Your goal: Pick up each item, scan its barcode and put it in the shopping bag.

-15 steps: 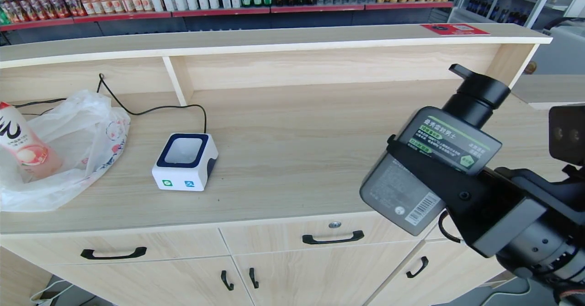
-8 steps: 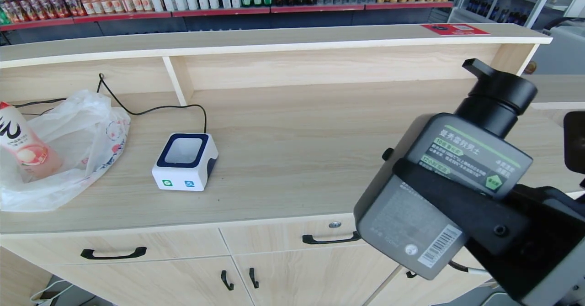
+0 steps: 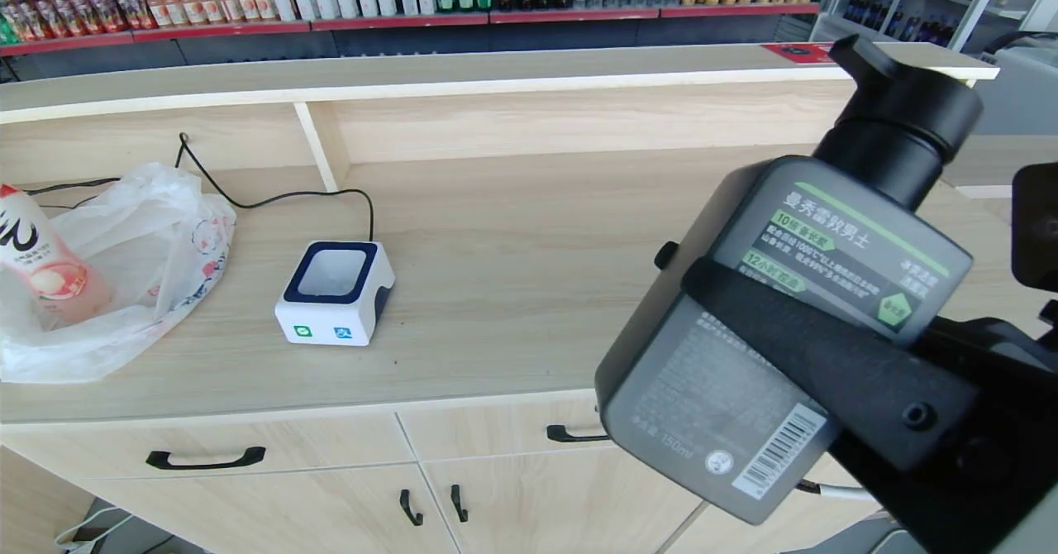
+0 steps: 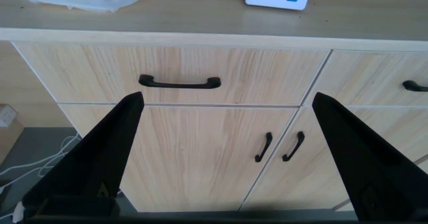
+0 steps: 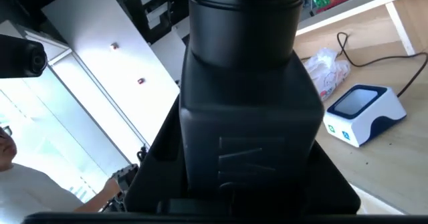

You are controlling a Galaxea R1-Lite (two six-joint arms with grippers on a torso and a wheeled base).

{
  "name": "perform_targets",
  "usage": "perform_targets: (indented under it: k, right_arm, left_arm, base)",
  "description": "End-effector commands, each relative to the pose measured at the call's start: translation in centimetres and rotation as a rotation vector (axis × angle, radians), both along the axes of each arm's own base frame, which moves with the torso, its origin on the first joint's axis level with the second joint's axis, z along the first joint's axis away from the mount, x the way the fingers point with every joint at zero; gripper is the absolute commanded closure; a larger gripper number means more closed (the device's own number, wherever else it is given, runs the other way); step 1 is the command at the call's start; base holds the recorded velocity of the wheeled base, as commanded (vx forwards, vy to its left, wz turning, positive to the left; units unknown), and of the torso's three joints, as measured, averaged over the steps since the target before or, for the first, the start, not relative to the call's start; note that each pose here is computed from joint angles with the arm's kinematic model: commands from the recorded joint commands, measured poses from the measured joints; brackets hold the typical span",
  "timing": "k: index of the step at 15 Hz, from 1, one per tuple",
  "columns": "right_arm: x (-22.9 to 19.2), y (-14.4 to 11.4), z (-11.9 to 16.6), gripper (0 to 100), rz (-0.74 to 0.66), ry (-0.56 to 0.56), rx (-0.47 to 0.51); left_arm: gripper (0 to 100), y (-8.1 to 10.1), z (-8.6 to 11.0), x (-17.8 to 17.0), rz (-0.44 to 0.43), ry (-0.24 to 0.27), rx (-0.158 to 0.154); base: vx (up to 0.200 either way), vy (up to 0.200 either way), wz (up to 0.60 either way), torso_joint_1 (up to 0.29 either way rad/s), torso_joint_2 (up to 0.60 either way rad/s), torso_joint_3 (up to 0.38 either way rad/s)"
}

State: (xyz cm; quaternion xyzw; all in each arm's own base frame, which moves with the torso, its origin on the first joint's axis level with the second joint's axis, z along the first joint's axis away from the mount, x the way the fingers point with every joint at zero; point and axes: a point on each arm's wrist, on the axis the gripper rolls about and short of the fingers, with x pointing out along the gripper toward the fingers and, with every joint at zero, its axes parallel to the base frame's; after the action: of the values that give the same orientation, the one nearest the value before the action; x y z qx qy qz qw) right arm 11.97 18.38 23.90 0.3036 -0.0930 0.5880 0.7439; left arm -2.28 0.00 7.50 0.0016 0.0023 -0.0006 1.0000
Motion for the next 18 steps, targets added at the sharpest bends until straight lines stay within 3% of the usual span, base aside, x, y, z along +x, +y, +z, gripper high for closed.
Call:
perform_targets:
  k: [1,18]
  right_arm:
    - [0.52,0.78,-0.12,100,0.001,0.005,-0.005]
    - [0.62,0.42,0.75,100,-0.017,-0.023,0.023]
  left_arm:
    - [0,0.00,0.00,0.00,0.000,0.000,0.000]
    - [0,0.00,0.00,0.00,0.000,0.000,0.000]
  base:
    - [0.000,0.000,0.00,0.000,0.00,0.000]
    - [0.000,0.000,0.00,0.000,0.00,0.000]
